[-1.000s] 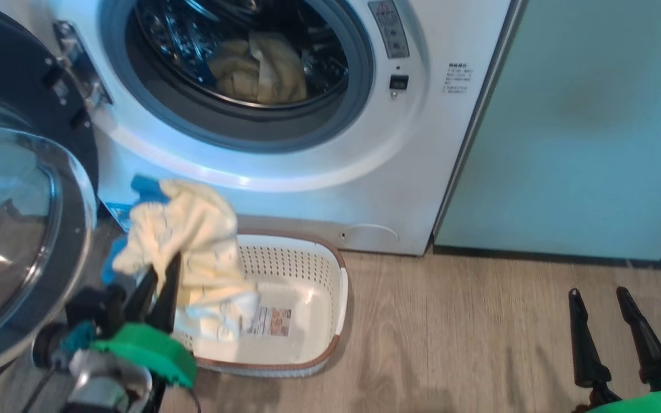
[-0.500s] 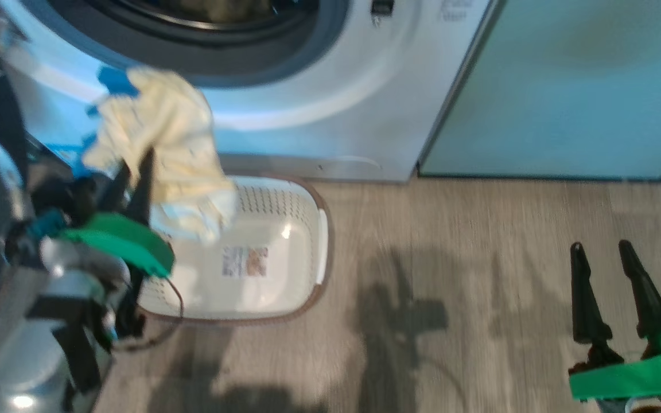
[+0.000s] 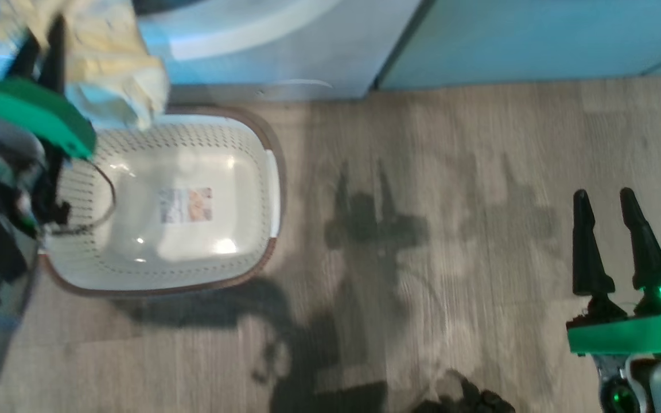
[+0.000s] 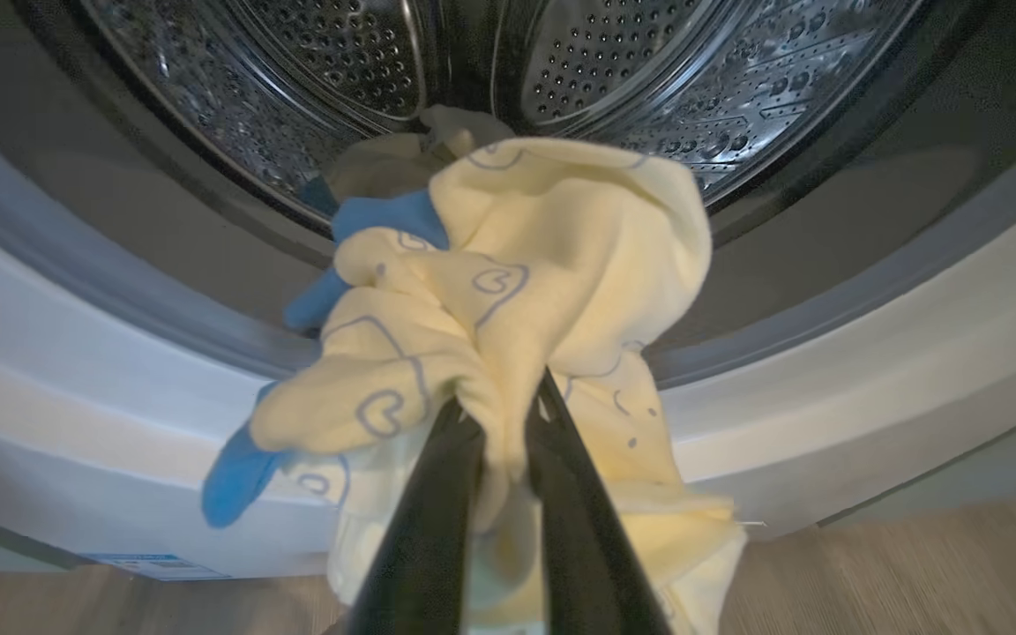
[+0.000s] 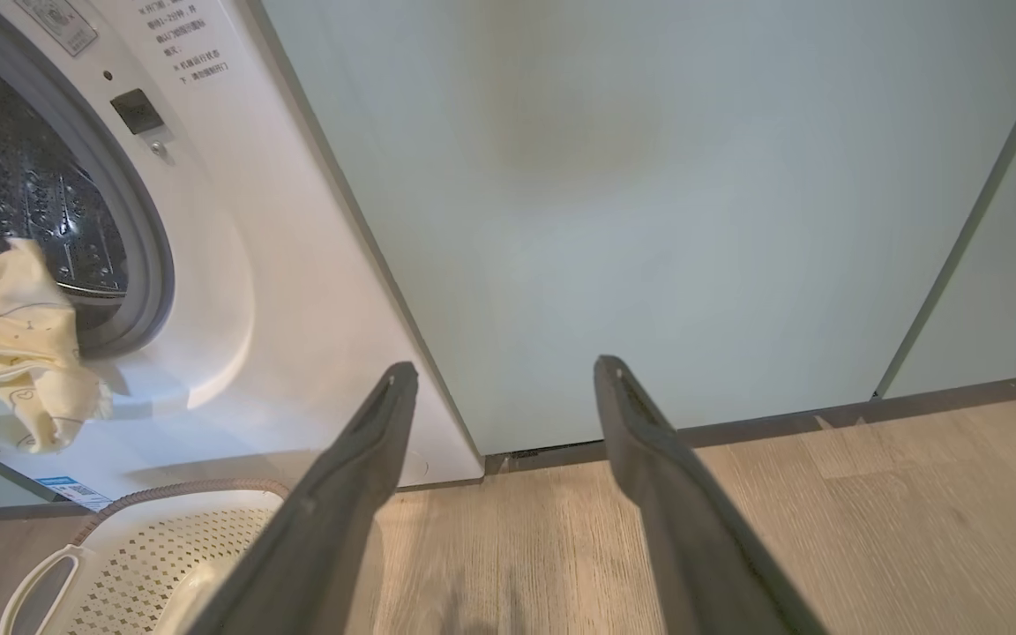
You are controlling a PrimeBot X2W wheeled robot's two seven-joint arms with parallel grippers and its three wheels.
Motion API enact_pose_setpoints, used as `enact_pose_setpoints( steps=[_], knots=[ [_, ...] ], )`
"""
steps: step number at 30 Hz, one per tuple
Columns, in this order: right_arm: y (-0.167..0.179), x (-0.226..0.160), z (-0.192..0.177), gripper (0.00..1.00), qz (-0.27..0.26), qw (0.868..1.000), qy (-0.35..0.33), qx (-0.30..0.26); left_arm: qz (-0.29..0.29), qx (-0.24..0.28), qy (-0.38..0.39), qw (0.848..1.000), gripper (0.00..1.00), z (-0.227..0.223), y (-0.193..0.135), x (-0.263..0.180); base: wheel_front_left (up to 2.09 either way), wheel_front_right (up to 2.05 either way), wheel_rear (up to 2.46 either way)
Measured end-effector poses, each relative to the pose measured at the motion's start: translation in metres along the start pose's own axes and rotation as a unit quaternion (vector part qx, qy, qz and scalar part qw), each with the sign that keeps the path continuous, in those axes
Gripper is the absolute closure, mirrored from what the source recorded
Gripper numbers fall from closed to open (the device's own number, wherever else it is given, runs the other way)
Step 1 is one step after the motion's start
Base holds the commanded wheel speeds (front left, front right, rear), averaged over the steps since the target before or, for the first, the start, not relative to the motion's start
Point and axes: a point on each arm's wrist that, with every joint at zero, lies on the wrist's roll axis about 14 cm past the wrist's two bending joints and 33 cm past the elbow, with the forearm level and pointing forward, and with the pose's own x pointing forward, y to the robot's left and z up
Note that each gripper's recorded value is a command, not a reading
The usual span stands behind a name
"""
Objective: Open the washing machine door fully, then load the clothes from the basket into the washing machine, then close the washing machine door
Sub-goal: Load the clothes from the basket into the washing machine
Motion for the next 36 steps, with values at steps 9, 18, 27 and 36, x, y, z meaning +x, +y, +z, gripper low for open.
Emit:
enact_pose_setpoints(
  steps=[9,18,27,36],
  knots=[
    [-0.014,0.002,-0.013,0.00,-0.027,0.999,0.018,0.021,-0.034,0.010,0.053,0.998,1.00,-0.003,-0.003,0.055,0.00,0.00,0.00],
    [-0.016,0.006,-0.015,0.00,-0.034,0.998,0.020,0.040,-0.047,-0.004,0.122,0.991,1.00,0.003,-0.002,0.086,0.00,0.00,0.00],
    [-0.025,0.003,-0.018,0.00,-0.053,0.997,0.027,0.052,-0.048,-0.010,0.148,0.988,1.00,0.024,0.001,0.122,0.00,0.00,0.00],
    [-0.033,-0.005,-0.024,0.00,-0.075,0.995,0.040,0.060,-0.028,0.001,0.139,0.990,1.00,0.027,0.012,0.151,0.00,0.00,0.00]
  ],
)
